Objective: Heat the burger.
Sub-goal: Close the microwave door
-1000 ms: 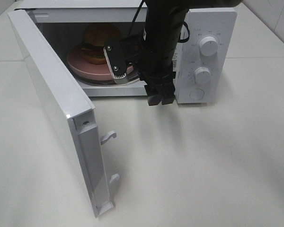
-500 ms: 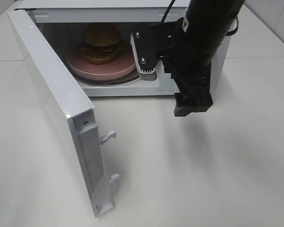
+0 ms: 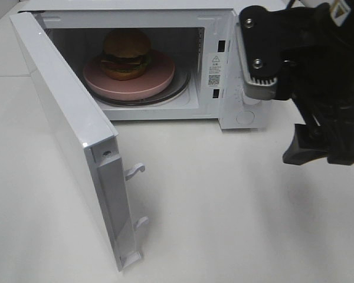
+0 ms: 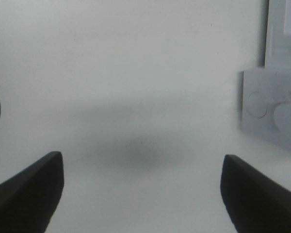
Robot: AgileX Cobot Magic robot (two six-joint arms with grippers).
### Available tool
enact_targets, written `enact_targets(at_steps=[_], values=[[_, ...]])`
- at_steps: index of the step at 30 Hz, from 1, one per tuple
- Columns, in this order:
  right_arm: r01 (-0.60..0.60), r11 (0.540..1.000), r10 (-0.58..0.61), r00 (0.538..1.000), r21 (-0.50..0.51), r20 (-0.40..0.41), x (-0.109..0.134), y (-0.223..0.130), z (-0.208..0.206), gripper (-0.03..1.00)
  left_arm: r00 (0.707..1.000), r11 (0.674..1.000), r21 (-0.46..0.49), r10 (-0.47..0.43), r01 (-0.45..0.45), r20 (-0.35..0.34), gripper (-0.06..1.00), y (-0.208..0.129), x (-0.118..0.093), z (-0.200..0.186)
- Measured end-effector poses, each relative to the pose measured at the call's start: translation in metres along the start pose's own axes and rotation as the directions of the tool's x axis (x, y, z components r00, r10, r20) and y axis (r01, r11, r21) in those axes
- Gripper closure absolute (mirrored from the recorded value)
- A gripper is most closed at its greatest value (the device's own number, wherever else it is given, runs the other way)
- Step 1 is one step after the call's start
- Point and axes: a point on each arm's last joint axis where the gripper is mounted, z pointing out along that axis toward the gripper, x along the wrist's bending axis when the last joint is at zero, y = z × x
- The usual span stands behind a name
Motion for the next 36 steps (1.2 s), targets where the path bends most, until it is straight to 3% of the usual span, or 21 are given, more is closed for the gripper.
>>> enact_targets(at_steps=[7, 9, 12, 13, 14, 15, 16, 17, 18, 19, 20, 21, 22, 23, 24, 26, 27, 29, 30, 32, 36], values=[[-0.202, 0.979, 0.202, 0.979, 0.002, 0.017, 0.015, -0.033, -0.009, 0.2, 1.0, 1.0, 0.0, 0.0, 0.0, 0.0, -0.05, 0.0, 0.0, 0.0], [-0.408, 0.913, 0.408, 0.913, 0.014, 0.017, 0.023, -0.056, -0.01, 0.2, 1.0, 1.0, 0.0, 0.0, 0.0, 0.0, -0.05, 0.0, 0.0, 0.0], [-0.465, 0.885, 0.465, 0.885, 0.017, 0.014, 0.025, -0.062, -0.01, 0.2, 1.0, 1.0, 0.0, 0.0, 0.0, 0.0, -0.05, 0.0, 0.0, 0.0], [-0.563, 0.826, 0.563, 0.827, 0.023, 0.011, 0.027, -0.071, -0.008, 0.2, 1.0, 1.0, 0.0, 0.0, 0.0, 0.0, -0.05, 0.0, 0.0, 0.0], [-0.602, 0.798, 0.602, 0.798, 0.028, 0.011, 0.027, -0.076, -0.008, 0.2, 1.0, 1.0, 0.0, 0.0, 0.0, 0.0, -0.05, 0.0, 0.0, 0.0], [-0.691, 0.721, 0.691, 0.722, 0.039, 0.019, 0.026, -0.086, -0.006, 0.2, 1.0, 1.0, 0.0, 0.0, 0.0, 0.0, -0.05, 0.0, 0.0, 0.0], [-0.691, 0.721, 0.691, 0.722, 0.039, 0.019, 0.026, -0.086, -0.006, 0.2, 1.0, 1.0, 0.0, 0.0, 0.0, 0.0, -0.05, 0.0, 0.0, 0.0], [-0.735, 0.677, 0.734, 0.678, 0.043, 0.025, 0.025, -0.09, -0.005, 0.2, 1.0, 1.0, 0.0, 0.0, 0.0, 0.0, -0.05, 0.0, 0.0, 0.0], [-0.735, 0.677, 0.734, 0.678, 0.043, 0.025, 0.025, -0.09, -0.005, 0.2, 1.0, 1.0, 0.0, 0.0, 0.0, 0.0, -0.05, 0.0, 0.0, 0.0], [-0.811, 0.582, 0.811, 0.584, 0.05, 0.037, 0.023, -0.1, -0.004, 0.2, 1.0, 1.0, 0.0, 0.0, 0.0, 0.0, -0.05, 0.0, 0.0, 0.0], [-0.85, 0.525, 0.849, 0.527, 0.053, 0.046, 0.022, -0.105, -0.003, 0.2, 1.0, 1.0, 0.0, 0.0, 0.0, 0.0, -0.05, 0.0, 0.0, 0.0], [-0.85, 0.525, 0.849, 0.527, 0.053, 0.046, 0.022, -0.105, -0.003, 0.2, 1.0, 1.0, 0.0, 0.0, 0.0, 0.0, -0.05, 0.0, 0.0, 0.0], [-0.907, 0.418, 0.905, 0.421, 0.055, 0.063, 0.02, -0.115, -0.002, 0.2, 1.0, 1.0, 0.0, 0.0, 0.0, 0.0, -0.05, 0.0, 0.0, 0.0], [-0.931, 0.361, 0.928, 0.364, 0.05, 0.074, 0.019, -0.12, -0.002, 0.2, 1.0, 1.0, 0.0, 0.0, 0.0, 0.0, -0.05, 0.0, 0.0, 0.0], [-0.931, 0.361, 0.928, 0.364, 0.05, 0.074, 0.019, -0.12, -0.002, 0.2, 1.0, 1.0, 0.0, 0.0, 0.0, 0.0, -0.05, 0.0, 0.0, 0.0], [-0.982, 0.187, 0.976, 0.19, 0.04, 0.106, 0.017, -0.137, -0.002, 0.2, 1.0, 1.0, 0.0, 0.0, 0.0, 0.0, -0.05, 0.0, 0.0, 0.0], [-0.982, 0.187, 0.976, 0.19, 0.04, 0.106, 0.017, -0.137, -0.002, 0.2, 1.0, 1.0, 0.0, 0.0, 0.0, 0.0, -0.05, 0.0, 0.0, 0.0], [-0.993, 0.109, 0.986, 0.113, 0.033, 0.121, 0.022, -0.147, -0.002, 0.2, 1.0, 1.0, 0.0, 0.0, 0.0, 0.0, -0.05, 0.0, 0.0, 0.0], [-0.993, 0.109, 0.986, 0.113, 0.033, 0.121, 0.022, -0.147, -0.002, 0.2, 1.0, 1.0, 0.0, 0.0, 0.0, 0.0, -0.05, 0.0, 0.0, 0.0], [-0.999, 0.048, 0.99, 0.048, 0.002, 0.132, 0.034, -0.156, -0.004, 0.2, 1.0, 1.0, 0.0, 0.0, 0.0, 0.0, -0.05, 0.0, 0.0, 0.0], [-0.999, 0.017, 0.991, 0.011, -0.046, 0.136, 0.044, -0.159, -0.009, 0.2, 1.0, 1.0, 0.0, 0.0, 0.0, 0.0, -0.05, 0.0, 0.0, 0.0]])
